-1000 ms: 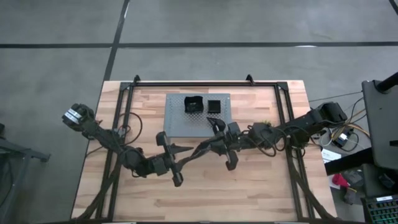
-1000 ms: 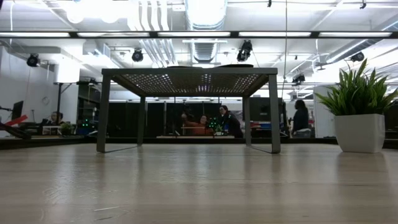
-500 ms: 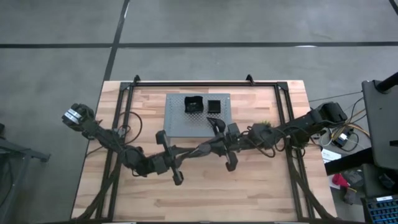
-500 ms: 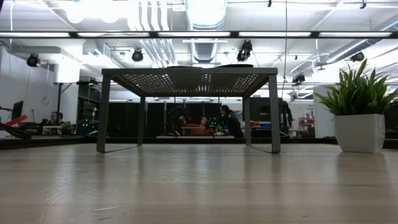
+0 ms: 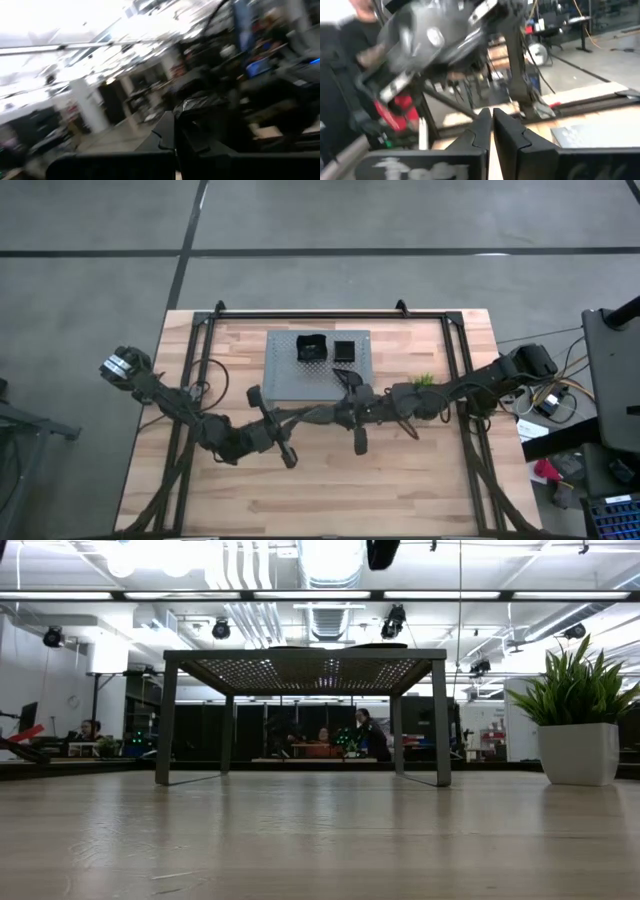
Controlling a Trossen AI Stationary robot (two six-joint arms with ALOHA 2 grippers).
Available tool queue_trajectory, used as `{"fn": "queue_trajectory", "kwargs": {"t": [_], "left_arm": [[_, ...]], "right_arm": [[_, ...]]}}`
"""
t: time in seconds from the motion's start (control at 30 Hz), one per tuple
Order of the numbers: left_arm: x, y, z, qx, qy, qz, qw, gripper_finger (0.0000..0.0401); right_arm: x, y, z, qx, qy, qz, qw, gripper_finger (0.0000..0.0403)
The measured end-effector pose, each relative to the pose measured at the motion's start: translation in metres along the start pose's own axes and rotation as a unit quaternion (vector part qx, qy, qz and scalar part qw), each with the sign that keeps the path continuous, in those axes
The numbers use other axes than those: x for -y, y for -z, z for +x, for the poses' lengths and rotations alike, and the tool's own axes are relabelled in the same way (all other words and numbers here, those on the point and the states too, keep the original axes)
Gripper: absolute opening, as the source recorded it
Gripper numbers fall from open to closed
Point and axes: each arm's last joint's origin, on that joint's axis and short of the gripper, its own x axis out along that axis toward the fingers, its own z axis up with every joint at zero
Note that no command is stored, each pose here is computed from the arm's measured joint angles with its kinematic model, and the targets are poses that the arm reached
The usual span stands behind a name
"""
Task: Pick & Place Mini shaped plates
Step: Stack the drop-shaped plate on top of the drop-shaped plate on the shelf
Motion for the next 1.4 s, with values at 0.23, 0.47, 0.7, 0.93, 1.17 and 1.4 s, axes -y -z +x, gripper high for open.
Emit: {"fn": "queue_trajectory", "kwargs": {"t": [0.23,0.47,0.7,0.93,1.17,1.4], "left_arm": [[-0.009,0.002,-0.002,-0.084,-0.094,-0.001,0.992,0.0],[-0.011,0.006,-0.002,-0.131,-0.144,-0.006,0.981,0.0],[-0.013,0.009,-0.004,-0.172,-0.188,-0.008,0.967,0.0],[-0.009,0.013,-0.005,-0.179,-0.189,-0.007,0.966,0.0],[-0.007,0.021,-0.001,-0.171,-0.187,-0.039,0.966,0.0],[-0.007,0.024,0.003,-0.149,-0.166,-0.072,0.972,0.0]], "right_arm": [[0.002,0.01,-0.002,-0.041,0.064,-0.079,0.994,0.0045],[-0.002,0.012,-0.003,-0.051,0.056,-0.168,0.983,0.007],[0.0,0.013,-0.003,-0.058,0.063,-0.165,0.983,0.0059],[-0.01,0.01,-0.004,-0.034,0.071,-0.271,0.959,0.0057],[-0.021,0.001,-0.006,-0.023,0.146,-0.354,0.924,0.006],[-0.023,-0.002,0.003,-0.027,0.183,-0.377,0.908,0.0052]]}}
